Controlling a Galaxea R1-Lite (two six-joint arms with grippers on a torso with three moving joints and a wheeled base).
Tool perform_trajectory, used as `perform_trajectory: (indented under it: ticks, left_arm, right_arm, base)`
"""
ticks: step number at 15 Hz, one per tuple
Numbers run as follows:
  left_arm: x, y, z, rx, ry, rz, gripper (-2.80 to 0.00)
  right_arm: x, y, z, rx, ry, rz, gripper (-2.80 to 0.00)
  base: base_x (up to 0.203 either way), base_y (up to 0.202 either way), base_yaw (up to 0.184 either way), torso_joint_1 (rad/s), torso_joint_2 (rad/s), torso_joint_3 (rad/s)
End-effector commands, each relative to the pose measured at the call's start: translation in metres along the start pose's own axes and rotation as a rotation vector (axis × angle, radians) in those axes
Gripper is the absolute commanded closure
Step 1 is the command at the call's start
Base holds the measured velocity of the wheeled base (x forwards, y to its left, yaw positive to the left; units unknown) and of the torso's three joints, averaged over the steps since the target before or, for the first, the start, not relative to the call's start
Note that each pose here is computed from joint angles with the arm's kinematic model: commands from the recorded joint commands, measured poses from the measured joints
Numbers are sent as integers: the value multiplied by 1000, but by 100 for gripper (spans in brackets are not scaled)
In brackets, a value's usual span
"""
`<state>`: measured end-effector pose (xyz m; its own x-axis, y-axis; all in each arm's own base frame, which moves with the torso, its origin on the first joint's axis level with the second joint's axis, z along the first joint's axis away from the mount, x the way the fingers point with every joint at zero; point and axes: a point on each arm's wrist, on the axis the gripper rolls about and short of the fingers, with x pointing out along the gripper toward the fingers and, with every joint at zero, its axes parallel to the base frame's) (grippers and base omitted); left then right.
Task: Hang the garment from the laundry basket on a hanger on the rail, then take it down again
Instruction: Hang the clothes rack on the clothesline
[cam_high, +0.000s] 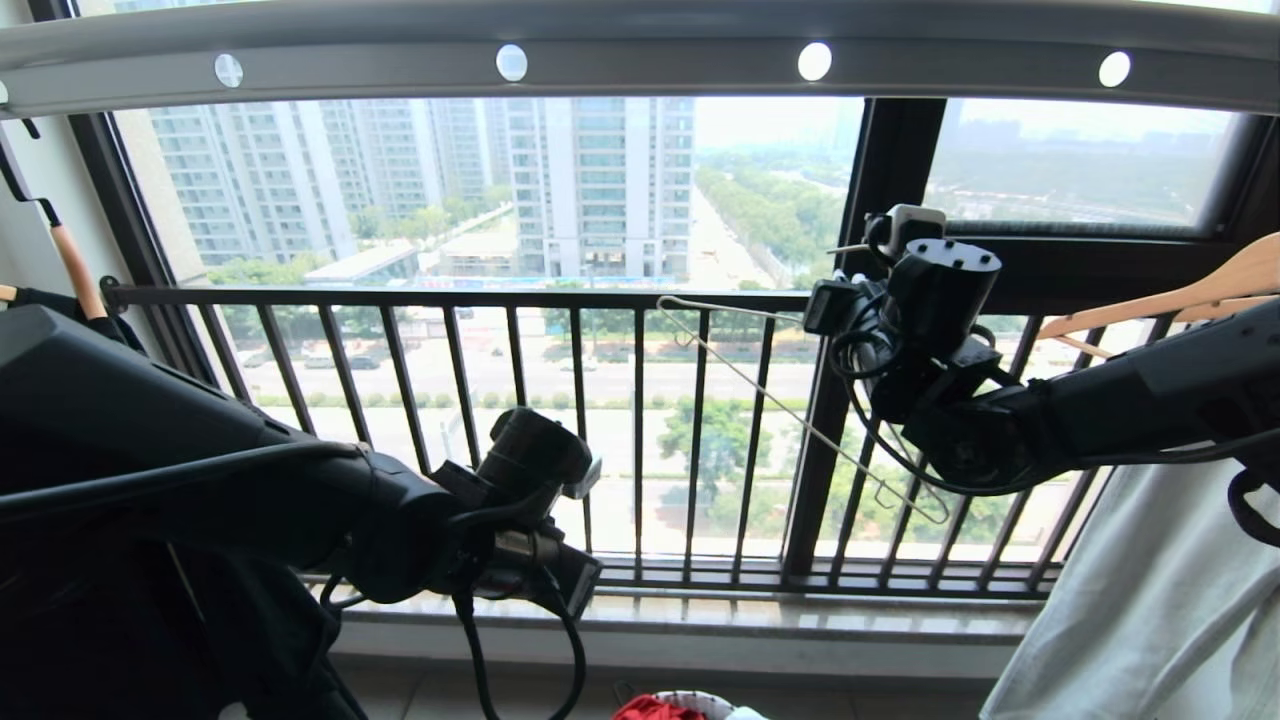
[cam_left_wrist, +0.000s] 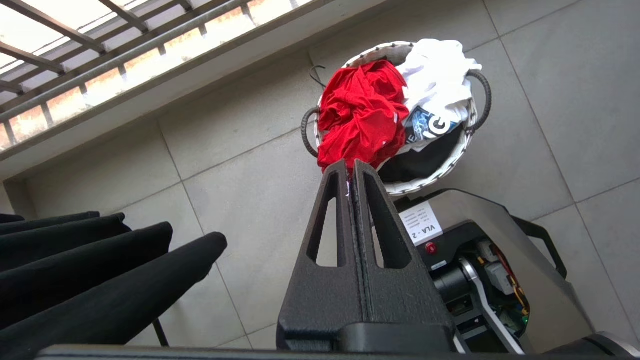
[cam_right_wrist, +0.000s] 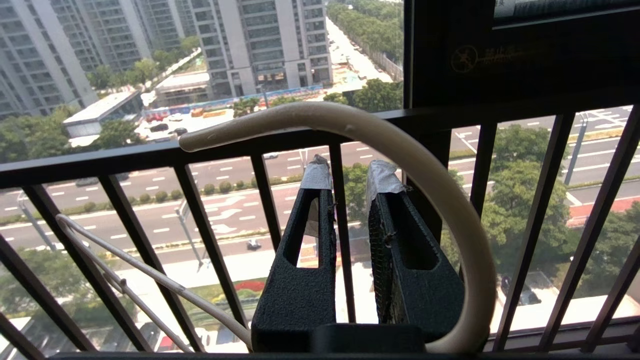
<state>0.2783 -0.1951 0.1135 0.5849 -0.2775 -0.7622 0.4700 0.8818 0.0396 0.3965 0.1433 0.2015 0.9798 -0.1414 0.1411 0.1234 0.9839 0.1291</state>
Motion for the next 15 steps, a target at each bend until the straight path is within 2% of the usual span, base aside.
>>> perform_trajectory:
  ticks: [1,5,9,13,15]
  left_arm:
    - [-52,6,16,-21,-146,-2,0]
    - [-106,11,19,-20,-256,-5,0]
    - [-151,17,11,-1,-213,0,0]
    - [-175,20,11,-7,-276,-5,0]
    - [-188,21,11,-15,-319,-8,0]
  right_arm:
    - [-19,1,6,-8,14,9,0]
    - [-51,-10,39,-44,-16,-49,0]
    - [-89,-33,81,-75,-49,-108,0]
    - [-118,-57,124,-90,-47,-152,0]
    - [-127,-66,143,-99,-36,-212,0]
  base:
    - [0,0,0,0,0,0]
    - [0,0,0,0,0,0]
    - [0,0,0,0,0,0]
    - [0,0,0,0,0,0]
    - [0,0,0,0,0,0]
